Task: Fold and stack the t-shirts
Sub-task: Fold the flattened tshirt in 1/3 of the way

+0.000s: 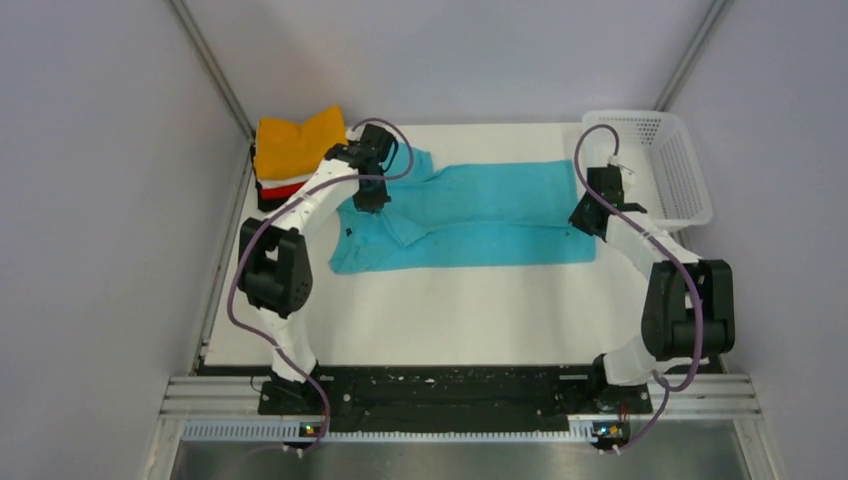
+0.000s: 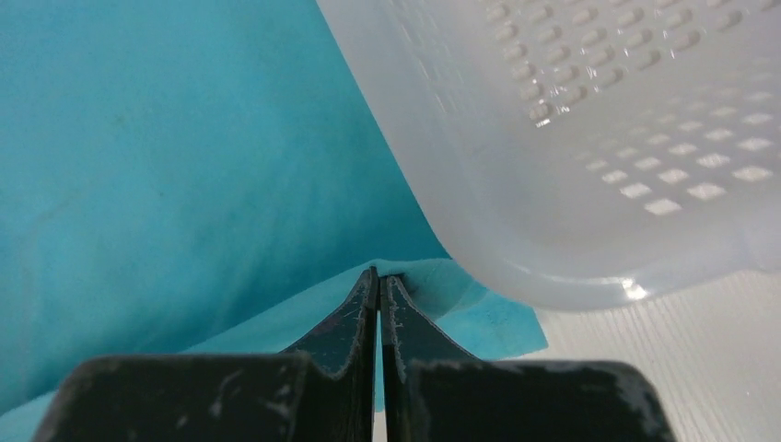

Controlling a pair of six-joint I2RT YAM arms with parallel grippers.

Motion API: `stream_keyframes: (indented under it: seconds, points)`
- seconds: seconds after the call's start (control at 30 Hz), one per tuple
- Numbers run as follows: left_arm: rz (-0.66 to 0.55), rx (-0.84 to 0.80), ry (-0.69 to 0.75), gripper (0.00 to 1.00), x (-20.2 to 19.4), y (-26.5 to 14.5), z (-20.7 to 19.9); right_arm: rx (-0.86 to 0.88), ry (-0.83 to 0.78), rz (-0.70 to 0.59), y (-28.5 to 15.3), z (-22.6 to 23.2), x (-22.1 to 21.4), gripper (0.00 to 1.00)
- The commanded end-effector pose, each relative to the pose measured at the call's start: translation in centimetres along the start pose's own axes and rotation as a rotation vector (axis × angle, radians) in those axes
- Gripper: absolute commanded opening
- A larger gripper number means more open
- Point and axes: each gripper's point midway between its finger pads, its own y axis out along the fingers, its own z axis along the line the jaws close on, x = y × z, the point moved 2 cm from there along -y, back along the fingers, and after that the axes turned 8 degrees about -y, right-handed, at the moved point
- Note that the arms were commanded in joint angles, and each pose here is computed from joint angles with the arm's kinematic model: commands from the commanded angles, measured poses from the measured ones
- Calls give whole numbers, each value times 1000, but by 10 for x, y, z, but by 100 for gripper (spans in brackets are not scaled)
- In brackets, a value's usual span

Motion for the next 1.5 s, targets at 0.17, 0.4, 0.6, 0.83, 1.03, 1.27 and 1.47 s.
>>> stream_keyframes:
  seconds: [0.17, 0.4, 0.6, 0.83, 1.03, 1.27, 1.47]
  points:
    - [-29, 18, 1, 37, 68, 29, -9, -19, -35, -69, 25, 13, 45, 19]
    - [-33, -59, -7, 95, 84, 12, -22, 164, -128, -87, 2, 46, 39, 65]
    - [92, -274, -61, 99, 12, 0, -22, 327, -202, -30, -10, 80, -6, 97]
    - [170, -332, -124, 99, -45, 32, -9, 374, -234, 75, 9, 95, -53, 99]
    - [236, -278, -176, 99, -74, 63, 12, 309, -223, 154, 25, 76, -88, 99]
    - [268, -227, -242, 99, -119, 48, 48, 235, -196, 316, -3, 33, -148, 99]
    - [314, -178, -325, 99, -169, 22, 79, 191, -159, 422, -52, -2, -184, 99]
